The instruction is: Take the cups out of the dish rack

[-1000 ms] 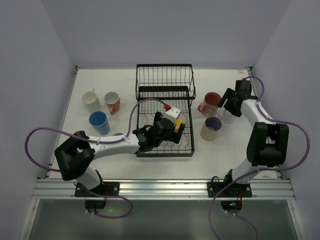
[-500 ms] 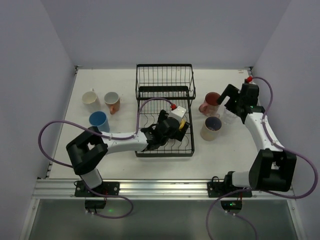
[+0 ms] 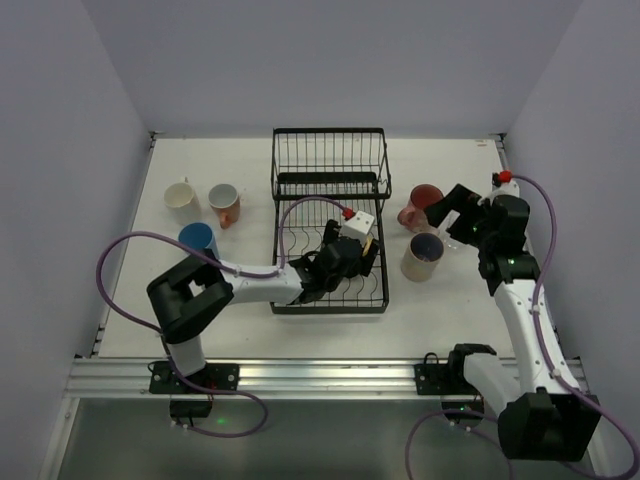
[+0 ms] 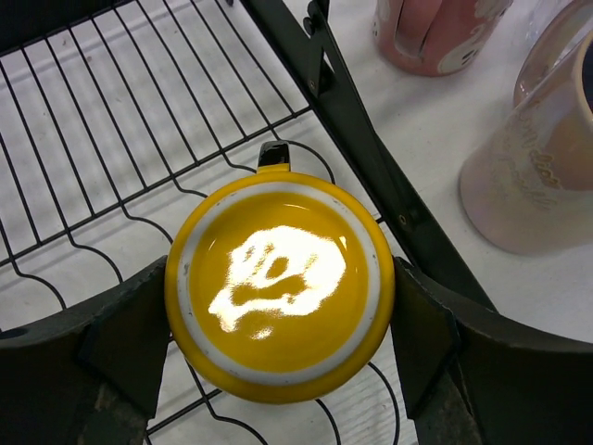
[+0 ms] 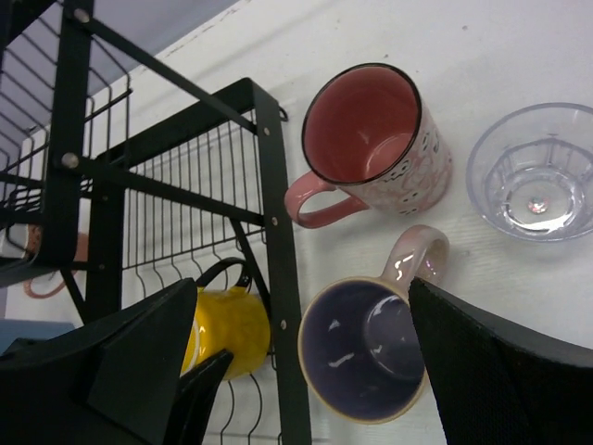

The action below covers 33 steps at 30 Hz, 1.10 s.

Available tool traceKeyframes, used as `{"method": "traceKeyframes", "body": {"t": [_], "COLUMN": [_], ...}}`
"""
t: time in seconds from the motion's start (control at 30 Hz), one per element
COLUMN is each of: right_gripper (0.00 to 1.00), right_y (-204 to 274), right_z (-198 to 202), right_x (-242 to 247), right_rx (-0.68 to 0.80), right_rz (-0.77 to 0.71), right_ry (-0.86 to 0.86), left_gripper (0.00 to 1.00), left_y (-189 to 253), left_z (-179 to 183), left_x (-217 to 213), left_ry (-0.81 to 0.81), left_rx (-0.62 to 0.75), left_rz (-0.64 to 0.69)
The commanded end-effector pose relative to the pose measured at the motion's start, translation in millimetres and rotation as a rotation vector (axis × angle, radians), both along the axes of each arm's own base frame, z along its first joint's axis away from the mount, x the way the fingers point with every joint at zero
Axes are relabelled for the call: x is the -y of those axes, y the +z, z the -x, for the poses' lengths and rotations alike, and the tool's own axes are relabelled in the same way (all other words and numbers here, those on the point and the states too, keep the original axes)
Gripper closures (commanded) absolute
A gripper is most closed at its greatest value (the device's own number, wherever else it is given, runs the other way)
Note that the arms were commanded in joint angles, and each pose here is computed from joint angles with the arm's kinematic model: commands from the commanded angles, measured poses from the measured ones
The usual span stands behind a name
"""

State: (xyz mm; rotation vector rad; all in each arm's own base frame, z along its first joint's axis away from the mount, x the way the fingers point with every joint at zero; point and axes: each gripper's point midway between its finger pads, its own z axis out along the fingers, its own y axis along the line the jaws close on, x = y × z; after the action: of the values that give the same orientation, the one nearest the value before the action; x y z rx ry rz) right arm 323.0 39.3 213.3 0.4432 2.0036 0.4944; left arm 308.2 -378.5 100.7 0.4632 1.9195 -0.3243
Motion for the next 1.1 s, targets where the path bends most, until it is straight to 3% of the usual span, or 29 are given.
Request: {"method": "traceKeyframes", "body": {"t": [0.0,0.07,0.1,0.2,0.3,0.53,0.77,1.07], "right_gripper": [0.01,0.01,0.01,0.01,0.01,0.01,0.01,0.05], "right_y": [7.5,11.1,11.9,19.3,24.6,54.2,70.1,102.4], "right_z": [16.8,27.9,33.6,52.1,75.5,113.6,131.4,157.0], "right_x": [-17.4,-25.2,-36.7,-68.0,-99.8,-144.4,-162.8,-182.3], "right_rx": [0.053,0.095,0.103,0.139,0.174,0.306,0.396,0.441], "right_rz": [-0.038,-0.061,-0.084,-0.183,-0.289,-0.408,-0.506,-0.609], "right_ry": [0.061,0.08,0.112,0.229,0.343,0.556,0.675,0.833], "left_gripper": [0.43,0.55,0.66,0.82,0.91,0.99,1.0,1.0], "left_y": [25.1,29.9,31.7,46.0,59.5,138.4,221.9,263.8], "left_z": [-4.1,3.0,6.7,23.8,38.0,67.1,92.4,110.0], "left_x": [1.6,-6.0,-8.6,-23.2,-27.6,-50.6,-65.4,-69.3], "left_ry": [0.015,0.012,0.007,-0.015,-0.059,-0.113,-0.172,-0.237], "left_rx": [0.063,0.051,0.047,0.025,0.017,0.065,0.094,0.08], "left_rz": [0.094,0.111,0.119,0.178,0.224,0.45,0.758,1.025]}}
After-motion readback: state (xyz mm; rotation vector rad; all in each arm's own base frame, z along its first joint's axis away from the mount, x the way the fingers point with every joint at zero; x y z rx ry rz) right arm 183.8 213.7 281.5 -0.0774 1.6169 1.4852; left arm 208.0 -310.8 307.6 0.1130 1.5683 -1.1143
